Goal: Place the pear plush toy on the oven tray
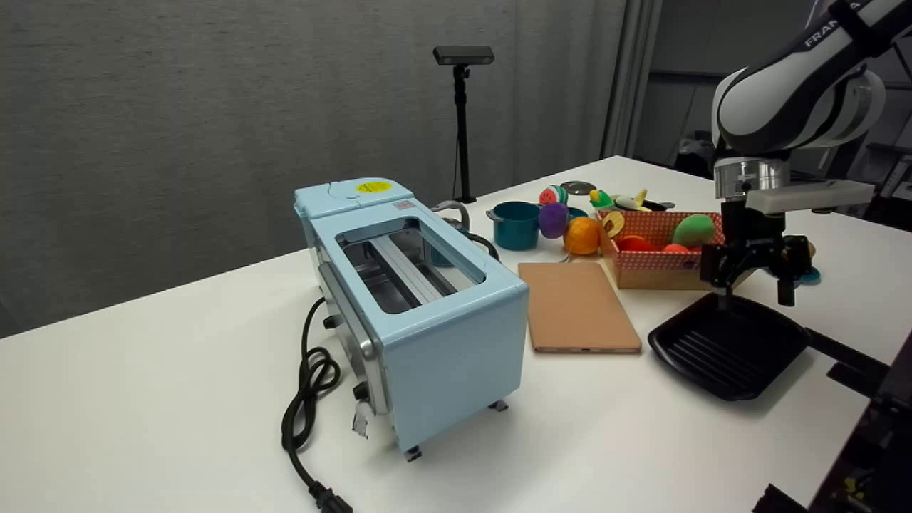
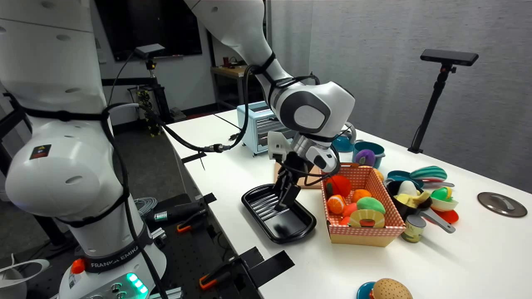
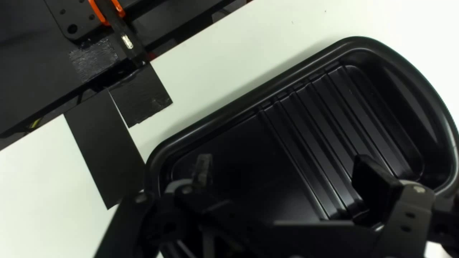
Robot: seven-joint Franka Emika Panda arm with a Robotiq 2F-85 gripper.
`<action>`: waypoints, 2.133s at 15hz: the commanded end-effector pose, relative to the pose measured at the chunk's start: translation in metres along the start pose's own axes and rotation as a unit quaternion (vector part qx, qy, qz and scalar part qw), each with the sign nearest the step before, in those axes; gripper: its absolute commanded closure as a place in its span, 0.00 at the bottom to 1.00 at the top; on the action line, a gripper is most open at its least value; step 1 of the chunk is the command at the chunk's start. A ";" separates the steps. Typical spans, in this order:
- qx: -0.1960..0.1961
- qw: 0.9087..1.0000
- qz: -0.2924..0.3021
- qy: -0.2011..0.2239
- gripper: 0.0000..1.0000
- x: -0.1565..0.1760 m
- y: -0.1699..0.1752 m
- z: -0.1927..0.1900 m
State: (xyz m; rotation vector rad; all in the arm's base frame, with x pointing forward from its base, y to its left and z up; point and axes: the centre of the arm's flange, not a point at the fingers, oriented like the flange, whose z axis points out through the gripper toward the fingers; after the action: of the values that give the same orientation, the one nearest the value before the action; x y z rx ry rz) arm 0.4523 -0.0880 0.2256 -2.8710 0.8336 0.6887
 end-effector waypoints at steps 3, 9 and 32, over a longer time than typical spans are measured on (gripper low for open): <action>0.007 1.000 0.001 0.024 0.00 -0.020 -0.001 -0.019; 0.027 0.997 -0.009 0.078 0.00 -0.033 0.002 -0.089; 0.021 0.990 0.061 0.123 0.00 0.135 0.044 -0.185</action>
State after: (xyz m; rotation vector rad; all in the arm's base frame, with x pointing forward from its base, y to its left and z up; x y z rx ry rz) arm 0.5631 -0.2287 0.3230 -2.9007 1.0687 0.2901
